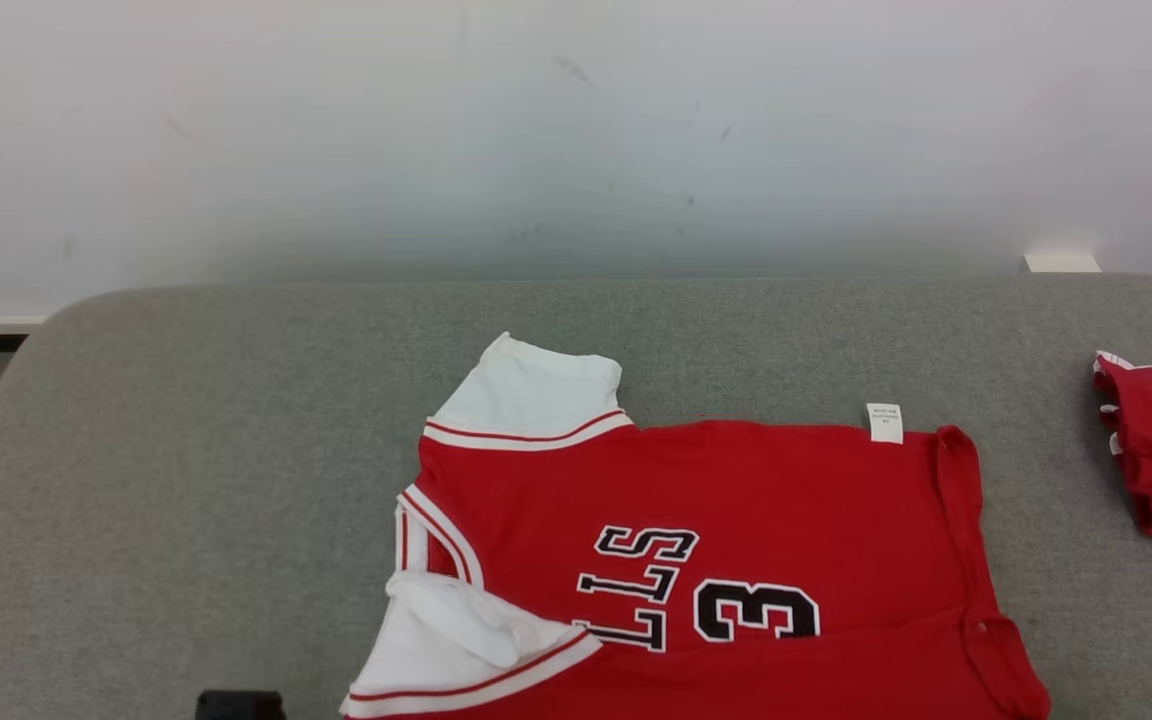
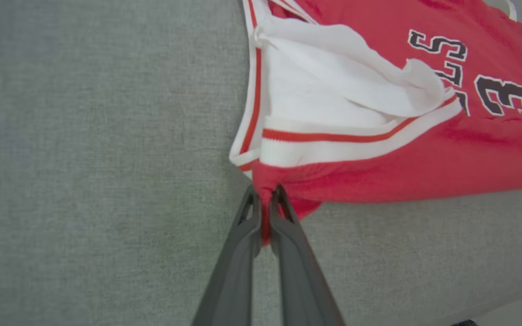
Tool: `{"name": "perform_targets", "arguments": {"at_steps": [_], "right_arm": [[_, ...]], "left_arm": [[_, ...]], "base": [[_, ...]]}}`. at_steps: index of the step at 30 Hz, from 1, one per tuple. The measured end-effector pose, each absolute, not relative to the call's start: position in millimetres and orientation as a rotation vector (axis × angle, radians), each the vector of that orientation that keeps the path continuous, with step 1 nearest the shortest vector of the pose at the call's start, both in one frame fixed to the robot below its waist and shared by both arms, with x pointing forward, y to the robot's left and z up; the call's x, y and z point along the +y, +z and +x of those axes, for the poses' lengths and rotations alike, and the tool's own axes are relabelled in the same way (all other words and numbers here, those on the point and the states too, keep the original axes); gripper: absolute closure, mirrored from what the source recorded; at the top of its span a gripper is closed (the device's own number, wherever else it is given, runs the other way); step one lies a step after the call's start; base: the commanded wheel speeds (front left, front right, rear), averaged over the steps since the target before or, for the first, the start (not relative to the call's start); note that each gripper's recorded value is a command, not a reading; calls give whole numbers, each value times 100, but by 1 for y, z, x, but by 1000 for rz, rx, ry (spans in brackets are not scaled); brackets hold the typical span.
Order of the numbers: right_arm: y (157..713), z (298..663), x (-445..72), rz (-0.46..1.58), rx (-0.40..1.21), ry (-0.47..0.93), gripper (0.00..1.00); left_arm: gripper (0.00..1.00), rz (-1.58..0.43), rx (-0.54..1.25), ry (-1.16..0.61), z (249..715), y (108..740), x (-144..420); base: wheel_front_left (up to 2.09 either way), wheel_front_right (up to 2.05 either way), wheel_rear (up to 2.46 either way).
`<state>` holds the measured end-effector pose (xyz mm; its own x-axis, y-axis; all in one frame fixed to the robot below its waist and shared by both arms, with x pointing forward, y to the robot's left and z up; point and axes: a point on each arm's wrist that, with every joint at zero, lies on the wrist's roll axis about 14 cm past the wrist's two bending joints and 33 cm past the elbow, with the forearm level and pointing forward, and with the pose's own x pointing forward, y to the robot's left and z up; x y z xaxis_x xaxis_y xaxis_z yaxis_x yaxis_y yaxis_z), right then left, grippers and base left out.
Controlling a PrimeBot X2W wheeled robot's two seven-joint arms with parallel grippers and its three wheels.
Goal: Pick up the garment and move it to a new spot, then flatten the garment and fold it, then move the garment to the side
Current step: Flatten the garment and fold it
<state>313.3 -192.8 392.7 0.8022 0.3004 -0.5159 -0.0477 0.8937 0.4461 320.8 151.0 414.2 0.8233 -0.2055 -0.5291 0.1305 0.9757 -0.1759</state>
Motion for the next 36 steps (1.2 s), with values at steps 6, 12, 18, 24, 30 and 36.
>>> {"name": "perform_targets", "arguments": {"at_steps": [6, 12, 18, 24, 30, 36], "right_arm": [[392, 294, -194, 456, 662, 175, 0], [413, 302, -196, 435, 602, 164, 0], [449, 325, -210, 397, 479, 130, 0], [472, 374, -210, 377, 400, 118, 0], [471, 429, -209, 323, 413, 119, 0], [451, 475, -199, 260, 487, 144, 0]], "left_arm": [[25, -168, 658, -177, 302, 403, 147], [0, -158, 635, -189, 305, 411, 147], [0, -104, 506, -233, 345, 455, 153], [0, -66, 416, -326, 403, 500, 140], [0, -75, 418, -445, 464, 522, 116], [0, -67, 517, -502, 516, 509, 100]], "base": [[0, 0, 0], [0, 0, 0], [0, 0, 0], [0, 0, 0], [0, 0, 0], [0, 0, 0]]}}
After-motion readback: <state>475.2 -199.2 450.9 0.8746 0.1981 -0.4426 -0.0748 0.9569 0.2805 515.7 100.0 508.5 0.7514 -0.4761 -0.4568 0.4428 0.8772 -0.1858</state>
